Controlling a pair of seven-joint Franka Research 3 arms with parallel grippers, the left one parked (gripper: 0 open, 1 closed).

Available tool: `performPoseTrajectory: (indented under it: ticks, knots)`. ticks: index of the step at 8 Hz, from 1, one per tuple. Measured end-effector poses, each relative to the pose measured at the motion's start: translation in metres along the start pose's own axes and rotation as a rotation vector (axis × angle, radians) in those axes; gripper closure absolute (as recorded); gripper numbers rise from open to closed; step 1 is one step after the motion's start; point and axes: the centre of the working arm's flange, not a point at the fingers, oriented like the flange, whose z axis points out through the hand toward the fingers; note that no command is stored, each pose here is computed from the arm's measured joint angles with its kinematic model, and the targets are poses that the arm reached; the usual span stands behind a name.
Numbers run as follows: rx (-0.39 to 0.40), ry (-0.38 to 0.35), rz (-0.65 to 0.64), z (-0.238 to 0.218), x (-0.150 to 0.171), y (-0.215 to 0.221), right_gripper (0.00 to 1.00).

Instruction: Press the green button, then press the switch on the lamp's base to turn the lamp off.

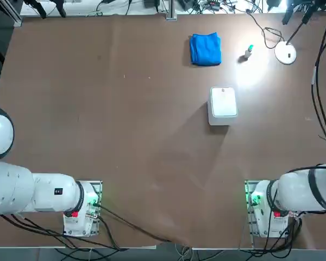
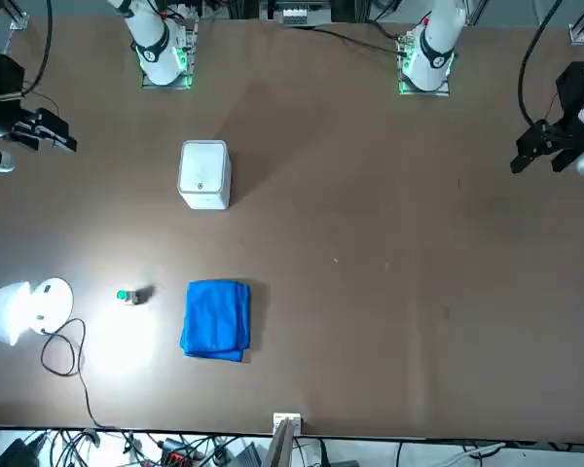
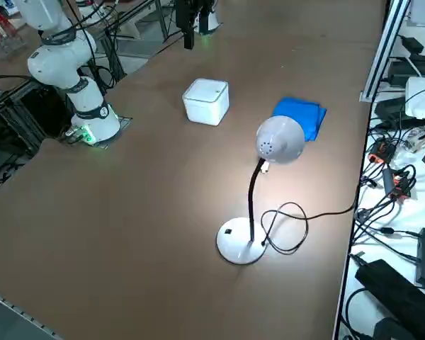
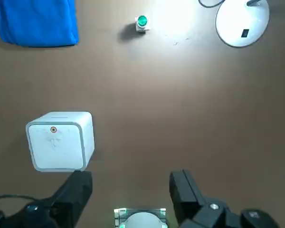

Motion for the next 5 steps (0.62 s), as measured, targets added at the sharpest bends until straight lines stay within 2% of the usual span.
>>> performPoseTrajectory:
  ticks: [1, 5]
  knots:
    - [-0.001, -0.010, 0.001, 0.005, 0.003, -0.002, 0.04]
    - [-0.001, -0.037, 0.011, 0.019, 0.013, 0.001, 0.84]
